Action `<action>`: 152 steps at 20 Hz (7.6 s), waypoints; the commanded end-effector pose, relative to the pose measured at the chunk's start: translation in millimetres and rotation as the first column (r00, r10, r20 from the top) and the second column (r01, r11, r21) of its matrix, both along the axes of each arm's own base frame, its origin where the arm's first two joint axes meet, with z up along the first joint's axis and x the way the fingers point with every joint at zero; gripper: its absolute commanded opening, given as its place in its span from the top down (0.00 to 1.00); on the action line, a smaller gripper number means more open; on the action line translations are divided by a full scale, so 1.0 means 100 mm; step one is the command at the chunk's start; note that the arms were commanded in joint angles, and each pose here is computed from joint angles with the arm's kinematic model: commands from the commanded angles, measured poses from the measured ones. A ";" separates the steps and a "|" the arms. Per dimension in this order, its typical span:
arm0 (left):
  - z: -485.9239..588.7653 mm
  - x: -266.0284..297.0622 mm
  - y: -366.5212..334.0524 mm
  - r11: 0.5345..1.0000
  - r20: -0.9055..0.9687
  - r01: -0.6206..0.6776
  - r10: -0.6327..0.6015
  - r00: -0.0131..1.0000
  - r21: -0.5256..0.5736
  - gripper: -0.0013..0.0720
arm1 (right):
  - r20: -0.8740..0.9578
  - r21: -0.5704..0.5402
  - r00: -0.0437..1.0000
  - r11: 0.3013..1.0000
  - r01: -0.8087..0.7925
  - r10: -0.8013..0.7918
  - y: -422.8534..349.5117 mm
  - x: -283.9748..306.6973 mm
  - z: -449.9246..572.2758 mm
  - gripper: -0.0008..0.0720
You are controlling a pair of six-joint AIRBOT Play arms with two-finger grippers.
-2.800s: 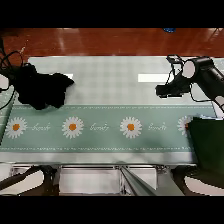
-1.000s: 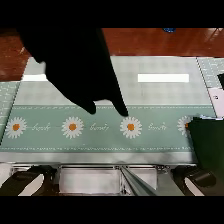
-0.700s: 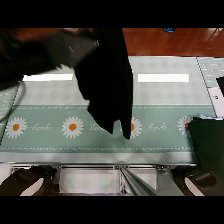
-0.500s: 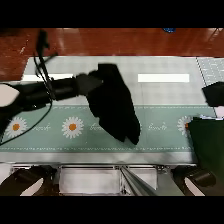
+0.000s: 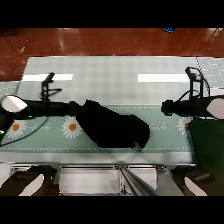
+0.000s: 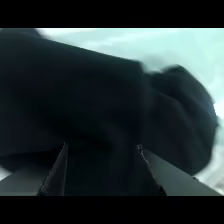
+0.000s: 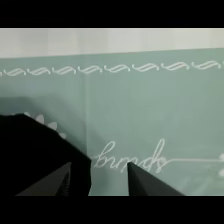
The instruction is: Fold the shirts.
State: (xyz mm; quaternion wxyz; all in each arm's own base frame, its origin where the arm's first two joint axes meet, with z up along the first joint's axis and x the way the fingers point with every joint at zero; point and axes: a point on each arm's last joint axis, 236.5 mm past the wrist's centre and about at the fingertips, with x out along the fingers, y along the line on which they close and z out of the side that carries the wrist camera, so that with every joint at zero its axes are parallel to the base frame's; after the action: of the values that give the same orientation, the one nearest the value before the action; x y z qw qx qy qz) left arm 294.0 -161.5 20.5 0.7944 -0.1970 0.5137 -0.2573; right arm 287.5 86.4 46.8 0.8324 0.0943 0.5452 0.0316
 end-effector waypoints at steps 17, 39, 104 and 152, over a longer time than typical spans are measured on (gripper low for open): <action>-1.13 -0.13 0.11 0.960 -0.475 -0.212 0.102 0.874 -0.183 0.30 | -0.234 0.410 0.941 0.853 0.324 -0.245 -0.39 -0.80 -0.77 0.43; -1.14 0.08 -0.15 0.971 -0.465 -0.127 0.020 0.885 -0.201 0.95 | -0.382 0.530 0.913 0.775 0.344 -0.143 0.96 -0.90 -1.56 0.45; -0.85 -0.37 0.84 0.933 -0.474 -0.348 0.267 0.839 -0.091 0.30 | -0.259 0.439 0.946 0.848 0.296 -0.196 -0.48 -0.42 -0.88 0.43; 4.58 -0.26 0.98 0.961 0.829 -0.275 0.175 0.531 -0.028 0.95 | 0.862 -0.129 0.498 0.990 0.049 0.088 -0.60 -1.00 4.50 0.96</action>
State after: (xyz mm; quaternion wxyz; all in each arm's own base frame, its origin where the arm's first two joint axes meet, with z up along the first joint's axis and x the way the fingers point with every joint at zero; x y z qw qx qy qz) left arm 314.4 -73.5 431.8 0.9443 -0.1387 0.1372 -0.2650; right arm 244.6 41.7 475.2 0.9906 0.0156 0.1009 0.0909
